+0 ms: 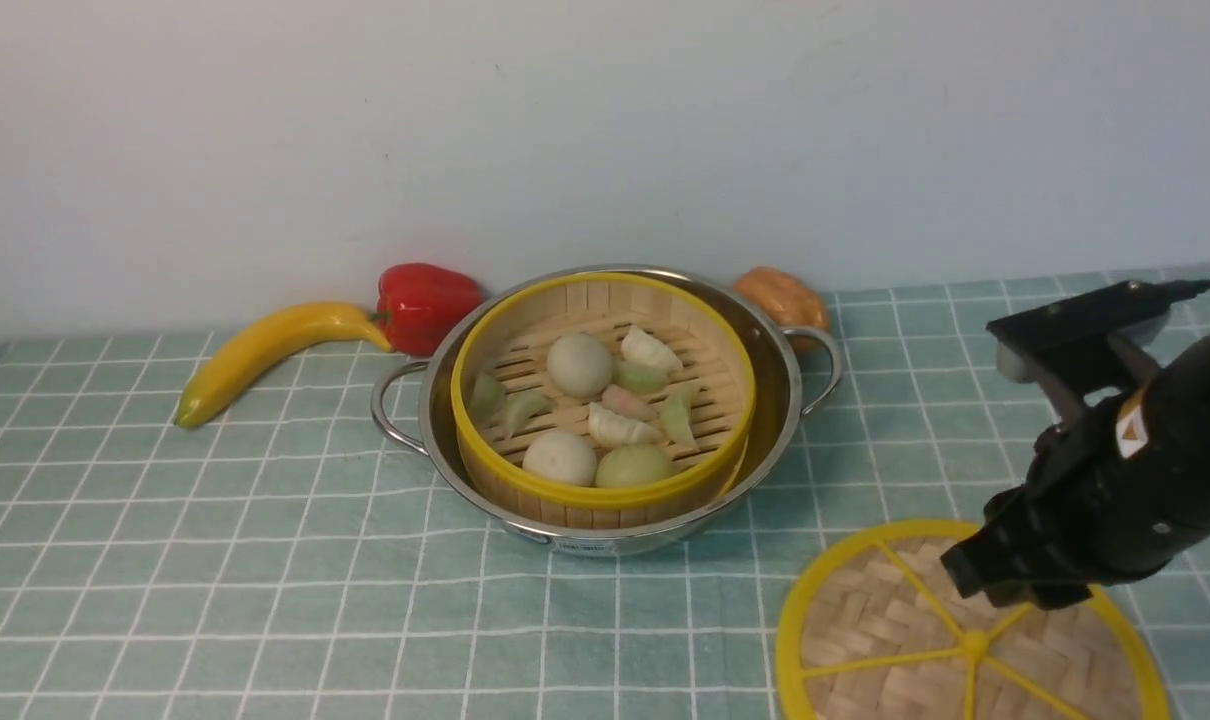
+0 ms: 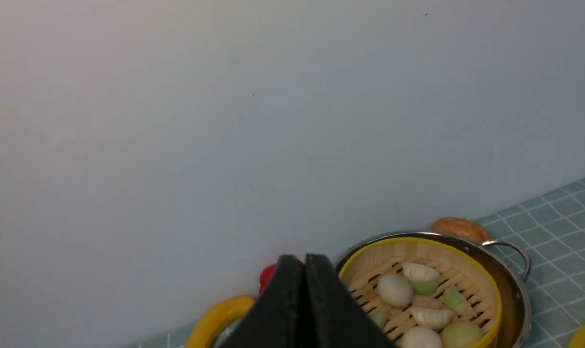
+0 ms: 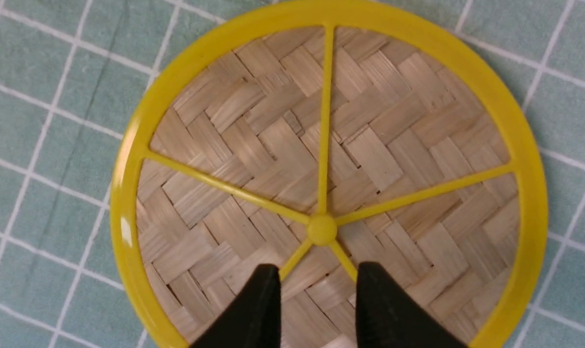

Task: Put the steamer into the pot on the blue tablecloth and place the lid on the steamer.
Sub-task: 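Move the gripper down to the bamboo steamer lid and grasp its center knob, then place the bamboo steamer lid onto the steamer basket in the pot with the right gripper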

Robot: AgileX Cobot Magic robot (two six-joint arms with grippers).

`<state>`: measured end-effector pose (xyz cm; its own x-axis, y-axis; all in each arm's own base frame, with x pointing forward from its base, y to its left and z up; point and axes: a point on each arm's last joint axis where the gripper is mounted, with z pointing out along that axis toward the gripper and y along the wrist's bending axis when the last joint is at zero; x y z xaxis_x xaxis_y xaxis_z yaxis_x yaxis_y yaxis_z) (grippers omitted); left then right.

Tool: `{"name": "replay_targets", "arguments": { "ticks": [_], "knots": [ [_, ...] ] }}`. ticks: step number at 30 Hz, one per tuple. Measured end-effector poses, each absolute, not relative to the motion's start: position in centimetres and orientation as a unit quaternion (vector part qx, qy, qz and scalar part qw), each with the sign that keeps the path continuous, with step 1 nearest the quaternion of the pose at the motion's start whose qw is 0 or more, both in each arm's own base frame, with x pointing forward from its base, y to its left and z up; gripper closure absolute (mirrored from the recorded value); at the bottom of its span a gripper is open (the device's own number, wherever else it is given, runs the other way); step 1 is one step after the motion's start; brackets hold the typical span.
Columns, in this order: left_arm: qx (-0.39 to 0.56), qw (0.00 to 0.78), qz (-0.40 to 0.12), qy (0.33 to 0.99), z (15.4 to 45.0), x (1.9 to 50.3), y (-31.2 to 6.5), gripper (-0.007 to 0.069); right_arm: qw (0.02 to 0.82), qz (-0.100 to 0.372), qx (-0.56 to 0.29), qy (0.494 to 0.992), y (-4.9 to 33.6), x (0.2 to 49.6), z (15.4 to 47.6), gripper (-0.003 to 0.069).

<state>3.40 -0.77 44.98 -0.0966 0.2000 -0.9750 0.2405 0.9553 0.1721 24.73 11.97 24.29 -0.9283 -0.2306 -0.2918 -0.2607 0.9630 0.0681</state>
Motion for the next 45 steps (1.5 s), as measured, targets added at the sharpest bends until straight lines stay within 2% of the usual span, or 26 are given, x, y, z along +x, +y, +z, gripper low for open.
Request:
{"name": "replay_targets", "arguments": {
  "ticks": [1,3,5,6,7,10,15,16,19,21,24,28,32,33,34,37,41,45],
  "knots": [
    [0.149,0.653,-0.016,0.742,42.4,3.5,-0.8,0.0648,0.137,0.051,-0.125,0.981,12.1,25.0,23.7,0.0417],
    [0.146,0.653,-0.018,0.743,39.1,3.0,-0.7,0.0648,0.129,0.049,-0.127,0.982,12.4,25.6,22.7,0.0417],
    [0.144,0.649,-0.024,0.747,37.6,3.1,-0.7,0.0648,0.123,0.048,-0.126,0.983,12.5,25.9,22.1,0.0417],
    [0.136,0.65,-0.036,0.747,35.6,2.8,-0.8,0.0647,0.114,0.045,-0.127,0.984,12.7,26.2,21.2,0.0417],
    [0.133,0.65,-0.042,0.747,34.8,2.7,-0.8,0.0647,0.106,0.042,-0.127,0.985,12.8,26.3,20.7,0.0417],
    [0.124,0.648,-0.056,0.749,33.2,2.8,-0.9,0.0647,0.087,0.039,-0.125,0.988,13.0,26.6,19.5,0.0417],
    [0.12,0.648,-0.066,0.749,32.9,2.9,-1.0,0.0647,0.066,0.039,-0.12,0.99,13.3,27.1,17.8,0.0419],
    [0.12,0.649,-0.066,0.748,32.8,2.9,-1.0,0.0647,0.063,0.038,-0.119,0.99,13.4,27.2,17.5,0.0427],
    [0.119,0.655,-0.067,0.744,33.0,3.0,-1.0,0.0644,0.059,0.033,-0.122,0.99,13.3,27.3,17.3,0.0516],
    [0.118,0.656,-0.067,0.742,33.0,3.0,-1.0,0.0644,0.054,0.032,-0.123,0.99,13.3,27.2,17.4,0.0512],
    [0.119,0.654,-0.067,0.744,32.9,3.0,-1.0,0.0644,0.035,0.027,-0.124,0.991,13.0,26.5,18.6,0.0512],
    [0.122,0.634,-0.065,0.761,32.5,2.9,-1.0,0.0643,0.043,0.031,-0.127,0.991,12.8,26.0,22.5,0.0512],
    [0.13,0.603,-0.056,0.785,31.7,2.7,-0.9,0.0636,0.105,0.052,-0.128,0.985,13.2,26.8,28.4,0.0512],
    [0.13,0.603,-0.056,0.785,31.7,2.7,-0.9,0.0636,0.114,0.055,-0.128,0.984,13.3,27.0,29.0,0.0512],
    [0.133,0.59,-0.048,0.795,31.4,2.7,-0.8,0.0634,0.148,0.066,-0.129,0.978,13.7,27.8,31.3,0.0512],
    [0.136,0.579,-0.037,0.803,31.2,2.6,-0.7,0.0634,0.204,0.086,-0.136,0.966,15.2,30.0,34.6,0.0512],
    [0.138,0.576,-0.03,0.806,31.1,2.6,-0.6,0.0629,0.243,0.101,-0.156,0.952,18.2,33.5,36.2,0.0512],
    [0.138,0.576,-0.025,0.805,31.1,2.6,-0.5,0.0624,0.26,0.115,-0.173,0.943,22.2,37.7,35.0,0.0512]
  ]
}}
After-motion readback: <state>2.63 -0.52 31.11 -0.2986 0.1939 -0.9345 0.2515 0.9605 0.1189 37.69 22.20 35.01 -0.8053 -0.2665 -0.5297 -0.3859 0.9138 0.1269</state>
